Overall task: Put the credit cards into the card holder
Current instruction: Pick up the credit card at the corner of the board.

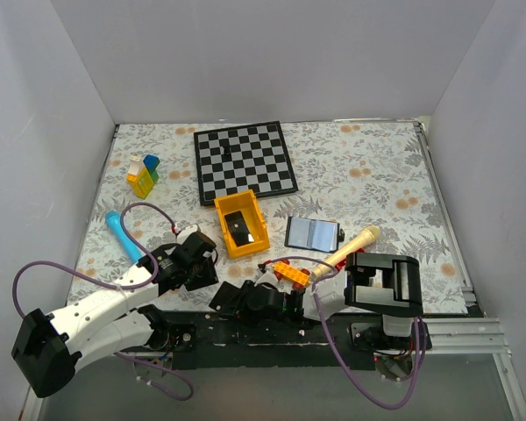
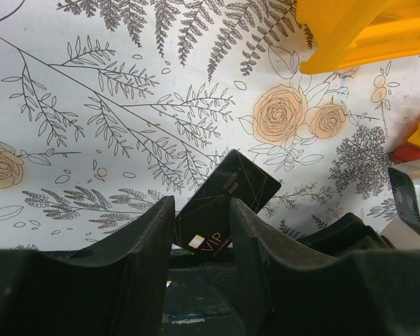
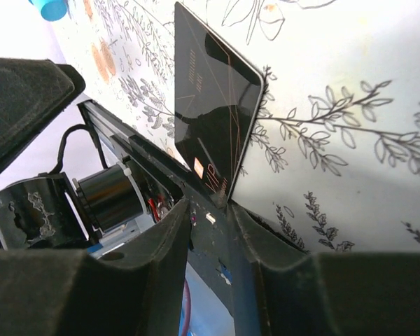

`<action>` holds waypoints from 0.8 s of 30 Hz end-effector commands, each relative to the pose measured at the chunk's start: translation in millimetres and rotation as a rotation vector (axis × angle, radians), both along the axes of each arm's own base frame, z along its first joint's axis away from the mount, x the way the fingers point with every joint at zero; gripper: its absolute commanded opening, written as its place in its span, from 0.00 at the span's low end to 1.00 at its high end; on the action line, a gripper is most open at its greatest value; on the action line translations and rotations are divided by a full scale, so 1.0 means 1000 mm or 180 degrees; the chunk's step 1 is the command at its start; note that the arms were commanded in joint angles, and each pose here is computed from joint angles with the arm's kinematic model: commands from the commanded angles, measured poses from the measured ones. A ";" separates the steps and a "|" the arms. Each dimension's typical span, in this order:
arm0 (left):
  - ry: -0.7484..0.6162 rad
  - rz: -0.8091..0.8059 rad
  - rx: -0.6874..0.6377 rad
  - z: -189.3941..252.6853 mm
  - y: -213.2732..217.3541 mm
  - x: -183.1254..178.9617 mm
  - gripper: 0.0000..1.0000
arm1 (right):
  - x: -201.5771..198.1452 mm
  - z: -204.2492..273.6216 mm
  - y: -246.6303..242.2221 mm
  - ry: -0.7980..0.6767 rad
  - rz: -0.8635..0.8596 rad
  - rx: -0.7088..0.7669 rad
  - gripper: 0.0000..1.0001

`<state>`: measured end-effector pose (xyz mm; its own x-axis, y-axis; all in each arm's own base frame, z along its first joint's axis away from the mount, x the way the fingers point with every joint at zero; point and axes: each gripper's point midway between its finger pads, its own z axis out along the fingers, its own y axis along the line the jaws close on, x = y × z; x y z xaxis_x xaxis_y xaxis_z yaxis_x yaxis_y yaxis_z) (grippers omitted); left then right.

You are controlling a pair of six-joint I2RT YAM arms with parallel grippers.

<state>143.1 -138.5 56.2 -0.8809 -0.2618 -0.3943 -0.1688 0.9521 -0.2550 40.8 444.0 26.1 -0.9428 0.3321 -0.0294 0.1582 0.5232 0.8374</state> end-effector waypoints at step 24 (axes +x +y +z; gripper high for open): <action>-0.0417 0.0040 -0.0228 0.025 -0.004 0.016 0.41 | 0.017 0.045 -0.040 -0.0725 -0.0087 -0.0149 0.01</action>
<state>145.4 -139.6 57.0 -0.8733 -0.2606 -0.4116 -0.1558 0.9500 -0.2707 50.0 421.3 55.6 -0.9262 0.3470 -0.1473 0.0633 0.5283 0.8467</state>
